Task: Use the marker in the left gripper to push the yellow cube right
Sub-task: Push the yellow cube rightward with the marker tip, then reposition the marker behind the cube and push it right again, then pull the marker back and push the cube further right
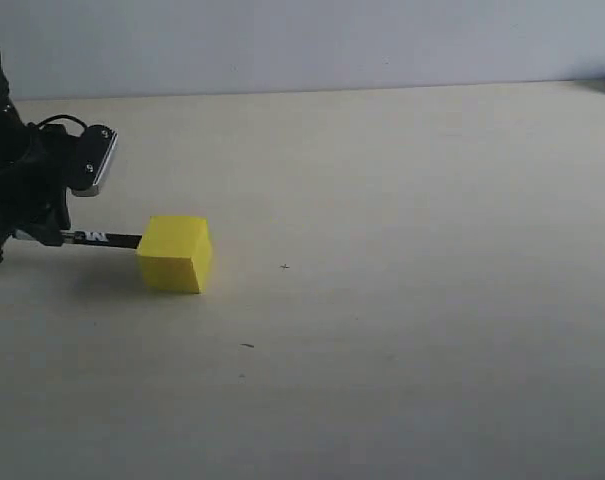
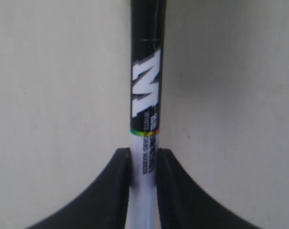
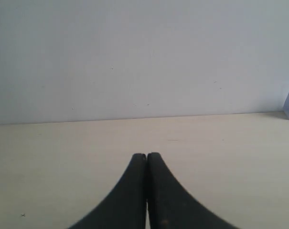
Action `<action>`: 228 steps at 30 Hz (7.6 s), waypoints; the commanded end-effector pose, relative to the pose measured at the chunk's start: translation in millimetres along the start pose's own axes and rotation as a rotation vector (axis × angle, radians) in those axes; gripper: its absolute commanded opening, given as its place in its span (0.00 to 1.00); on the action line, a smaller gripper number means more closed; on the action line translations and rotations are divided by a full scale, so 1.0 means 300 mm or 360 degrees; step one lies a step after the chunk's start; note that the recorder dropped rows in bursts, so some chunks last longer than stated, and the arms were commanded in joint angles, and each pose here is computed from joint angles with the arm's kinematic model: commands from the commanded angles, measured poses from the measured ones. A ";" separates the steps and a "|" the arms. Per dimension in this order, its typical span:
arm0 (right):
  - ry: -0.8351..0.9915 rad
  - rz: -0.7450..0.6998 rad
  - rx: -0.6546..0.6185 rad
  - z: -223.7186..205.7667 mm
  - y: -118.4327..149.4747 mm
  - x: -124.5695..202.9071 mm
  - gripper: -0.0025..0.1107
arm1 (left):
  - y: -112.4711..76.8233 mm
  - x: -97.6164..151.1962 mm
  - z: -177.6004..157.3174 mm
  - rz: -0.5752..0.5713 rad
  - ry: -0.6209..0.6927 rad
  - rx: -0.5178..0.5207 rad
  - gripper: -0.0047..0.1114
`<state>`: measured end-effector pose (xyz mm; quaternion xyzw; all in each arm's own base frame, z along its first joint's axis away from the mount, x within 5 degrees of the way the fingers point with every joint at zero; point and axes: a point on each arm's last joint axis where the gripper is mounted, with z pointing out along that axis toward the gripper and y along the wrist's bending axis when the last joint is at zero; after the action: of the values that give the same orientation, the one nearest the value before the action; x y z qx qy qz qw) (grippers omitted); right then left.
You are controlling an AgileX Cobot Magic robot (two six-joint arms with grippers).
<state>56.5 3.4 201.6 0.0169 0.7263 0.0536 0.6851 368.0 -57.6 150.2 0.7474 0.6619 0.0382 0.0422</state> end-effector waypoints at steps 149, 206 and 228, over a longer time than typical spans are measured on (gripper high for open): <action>-0.0014 -0.0003 -0.0002 0.000 0.000 0.002 0.02 | -0.158 -0.224 -0.023 -0.0776 -0.0187 0.0145 0.04; -0.0014 -0.0003 -0.0002 0.000 0.000 0.002 0.02 | 0.088 -0.341 -0.001 -0.0176 -0.0016 0.0190 0.04; -0.0014 -0.0003 -0.0002 0.000 0.000 0.002 0.02 | 0.028 -0.598 -0.001 0.0082 -0.0148 0.0045 0.04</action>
<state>56.5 3.4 201.6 0.0169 0.7263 0.0536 0.6851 360.1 -219.5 146.1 0.7591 0.6501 -0.0024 0.0351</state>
